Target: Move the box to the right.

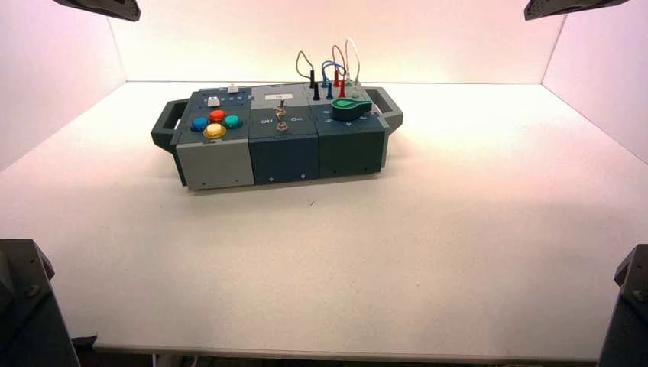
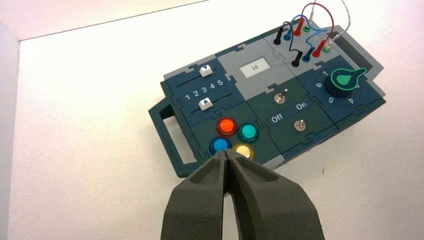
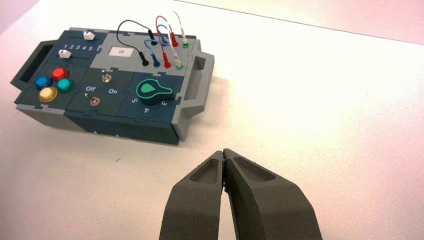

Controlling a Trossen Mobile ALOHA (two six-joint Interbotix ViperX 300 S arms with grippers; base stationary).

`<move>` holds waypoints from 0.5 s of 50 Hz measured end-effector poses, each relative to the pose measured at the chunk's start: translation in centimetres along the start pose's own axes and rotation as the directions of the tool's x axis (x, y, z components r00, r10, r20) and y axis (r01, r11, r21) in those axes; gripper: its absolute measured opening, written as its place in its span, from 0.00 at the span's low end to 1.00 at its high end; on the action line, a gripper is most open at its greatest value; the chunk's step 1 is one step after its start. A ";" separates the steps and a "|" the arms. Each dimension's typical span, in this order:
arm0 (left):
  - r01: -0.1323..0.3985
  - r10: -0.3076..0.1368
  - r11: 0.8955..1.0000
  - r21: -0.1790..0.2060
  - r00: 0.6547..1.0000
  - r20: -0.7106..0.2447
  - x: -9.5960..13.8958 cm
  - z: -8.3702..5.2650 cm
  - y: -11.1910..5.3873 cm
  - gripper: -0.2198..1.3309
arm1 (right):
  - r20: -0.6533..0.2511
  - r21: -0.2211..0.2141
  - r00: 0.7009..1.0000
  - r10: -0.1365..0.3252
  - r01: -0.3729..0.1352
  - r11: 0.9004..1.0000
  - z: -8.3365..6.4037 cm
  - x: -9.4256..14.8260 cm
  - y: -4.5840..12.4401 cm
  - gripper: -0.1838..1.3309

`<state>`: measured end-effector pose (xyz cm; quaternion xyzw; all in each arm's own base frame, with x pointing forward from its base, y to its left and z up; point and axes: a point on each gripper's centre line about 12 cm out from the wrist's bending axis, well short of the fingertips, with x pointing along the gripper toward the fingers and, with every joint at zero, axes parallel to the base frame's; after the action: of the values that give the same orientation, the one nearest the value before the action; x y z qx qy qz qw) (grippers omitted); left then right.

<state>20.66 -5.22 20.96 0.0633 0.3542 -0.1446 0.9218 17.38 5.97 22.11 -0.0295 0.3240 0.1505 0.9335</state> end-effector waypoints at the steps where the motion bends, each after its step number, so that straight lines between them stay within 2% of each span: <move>1: -0.001 0.001 1.000 -0.001 1.000 0.000 0.0 0.0 0.0 0.03 | 0.000 -0.001 1.000 -0.001 0.001 1.000 0.0 0.0 0.0 0.03; 25: -0.005 0.005 1.000 -0.004 1.000 -0.014 0.4 -0.1 0.2 0.03 | -0.002 -0.001 1.000 -0.001 0.001 1.000 -0.1 0.0 0.0 0.03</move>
<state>20.88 -5.12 20.60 0.0633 0.3608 -0.1413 0.9197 17.36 5.96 22.05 -0.0304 0.3246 0.1503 0.9333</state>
